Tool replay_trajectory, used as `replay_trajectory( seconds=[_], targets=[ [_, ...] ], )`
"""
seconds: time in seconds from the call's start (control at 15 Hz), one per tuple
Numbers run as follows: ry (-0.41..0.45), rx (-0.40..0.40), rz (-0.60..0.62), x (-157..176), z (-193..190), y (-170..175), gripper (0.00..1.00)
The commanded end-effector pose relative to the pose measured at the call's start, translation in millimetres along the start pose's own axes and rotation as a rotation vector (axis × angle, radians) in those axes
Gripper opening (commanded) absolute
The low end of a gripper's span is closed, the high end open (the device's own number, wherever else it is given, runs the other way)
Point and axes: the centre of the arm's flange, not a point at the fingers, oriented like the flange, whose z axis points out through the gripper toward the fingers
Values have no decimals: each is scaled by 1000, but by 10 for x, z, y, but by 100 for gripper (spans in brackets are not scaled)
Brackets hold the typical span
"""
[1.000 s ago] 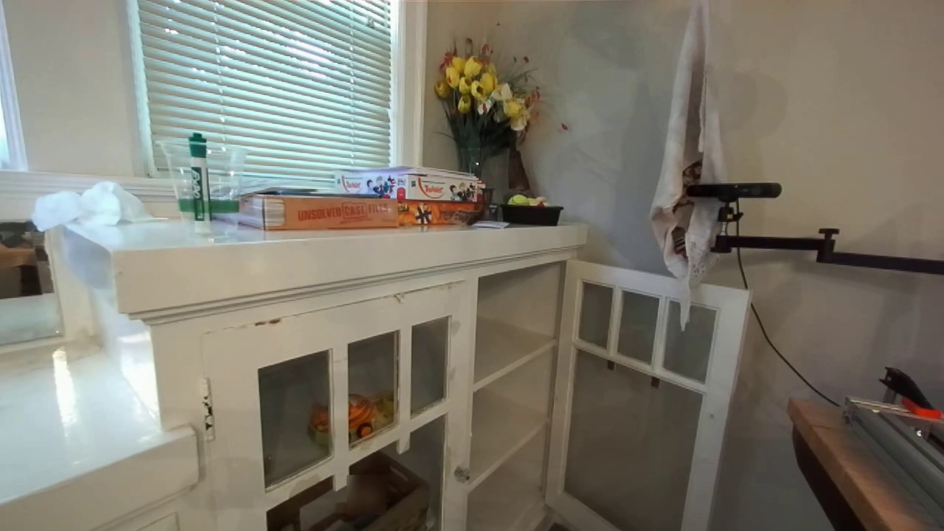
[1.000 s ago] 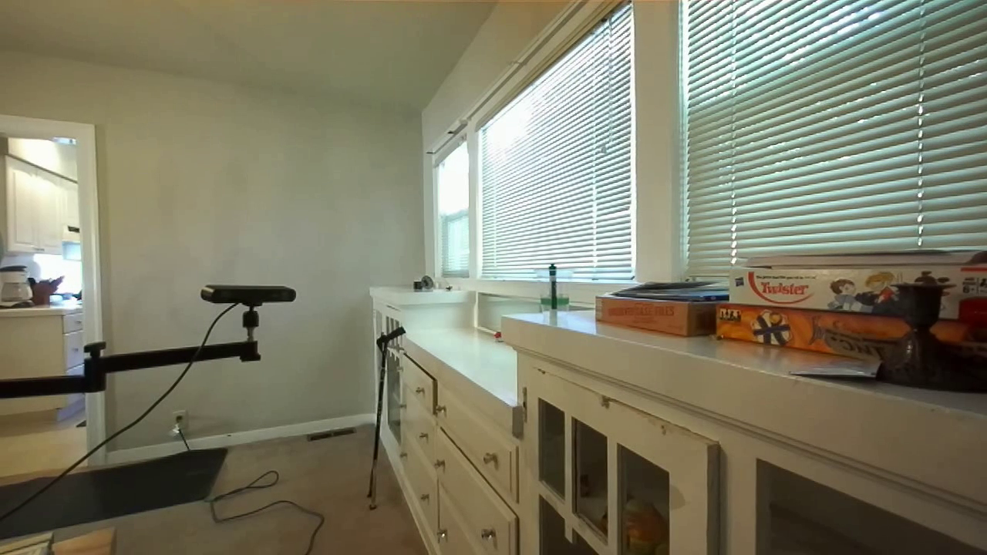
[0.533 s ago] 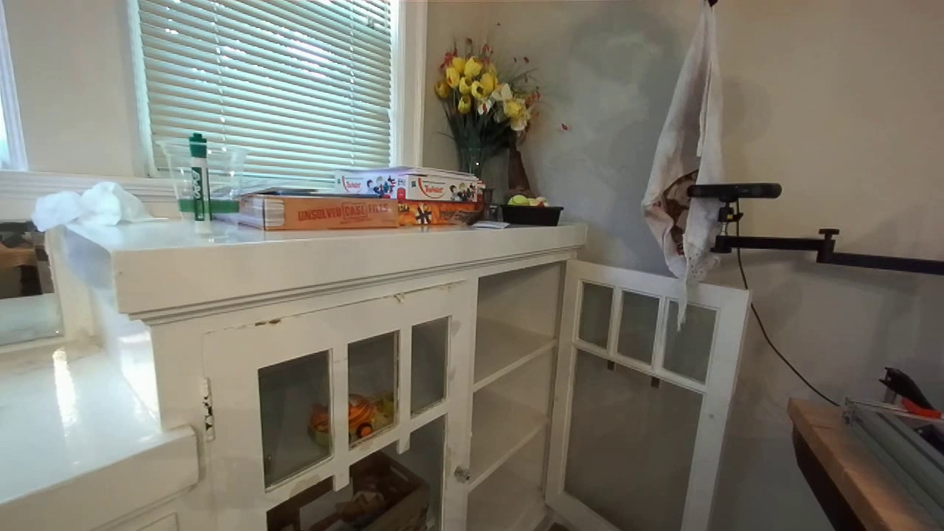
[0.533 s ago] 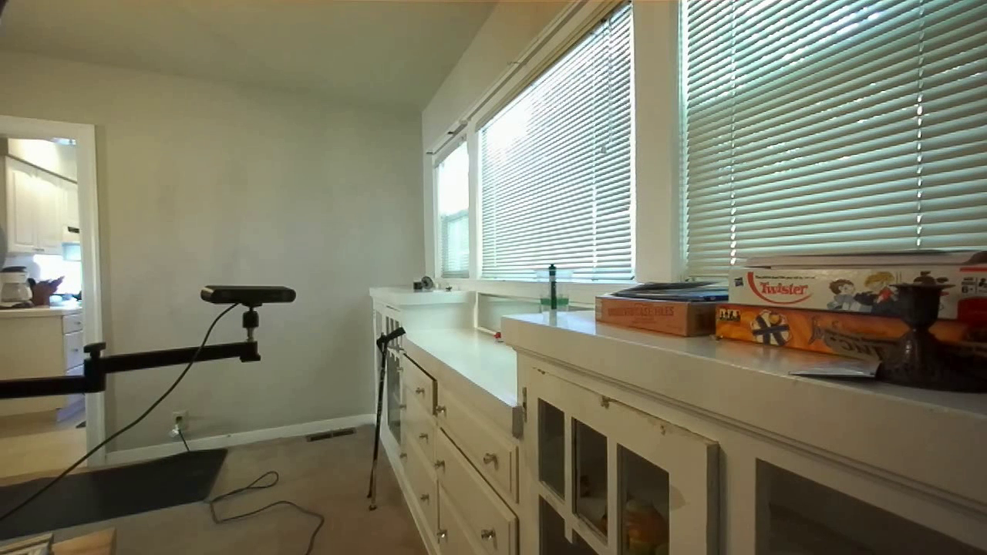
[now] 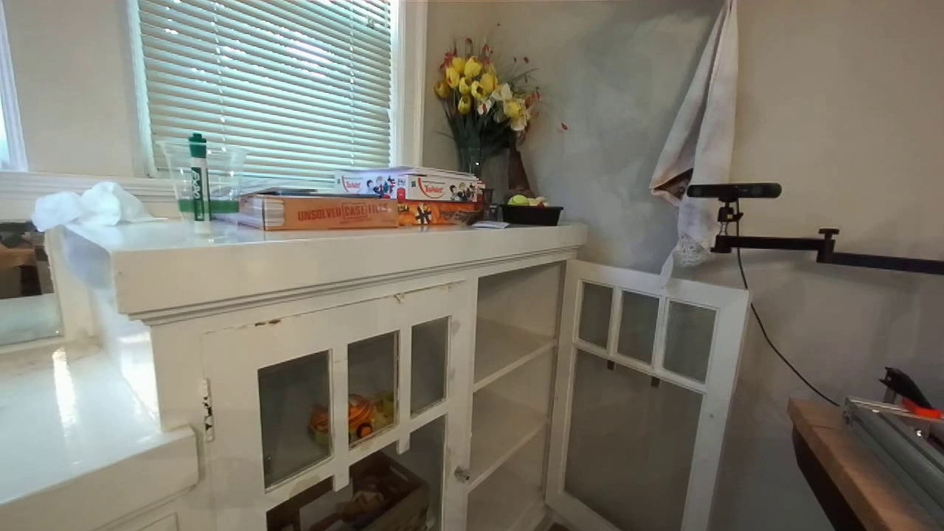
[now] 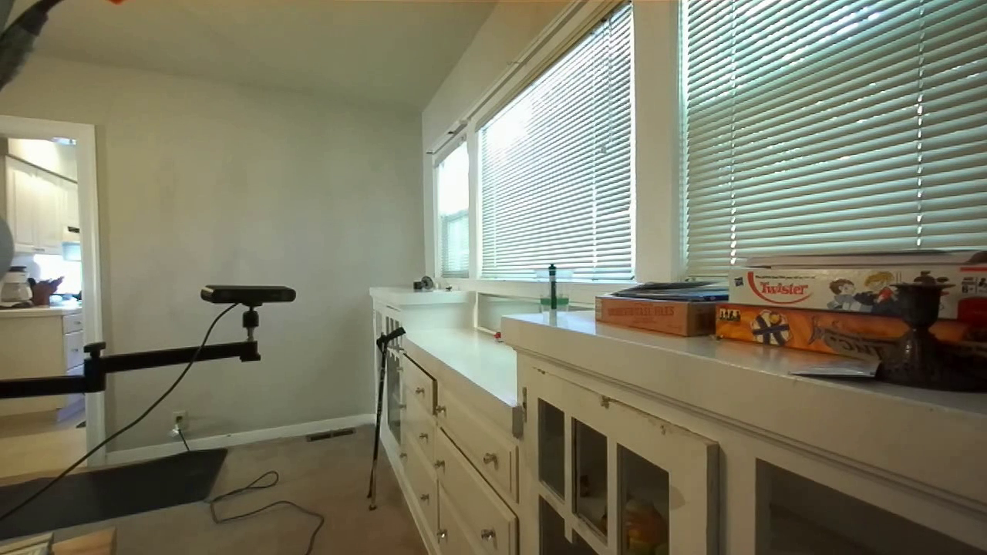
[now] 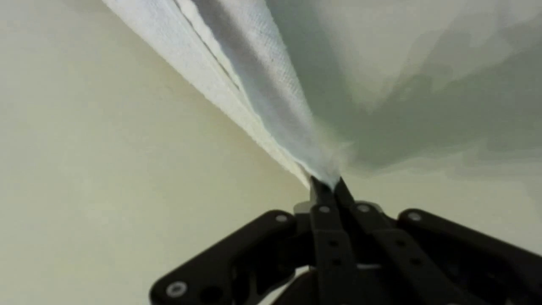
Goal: Pick up the white towel and place it on the open cabinet door
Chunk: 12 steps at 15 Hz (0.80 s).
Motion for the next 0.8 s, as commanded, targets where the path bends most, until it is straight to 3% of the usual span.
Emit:
replay_trajectory(
  seconds=[0.0, 0.13, 0.4, 0.73],
  targets=[
    [125, 28, -14, -93, 65, -174, 1],
    [108, 24, -73, -200, 79, -135, 1],
    [-49, -43, -211, -347, 37, -92, 1],
    [-207, -190, -360, -461, 44, 50, 1]
  ],
)
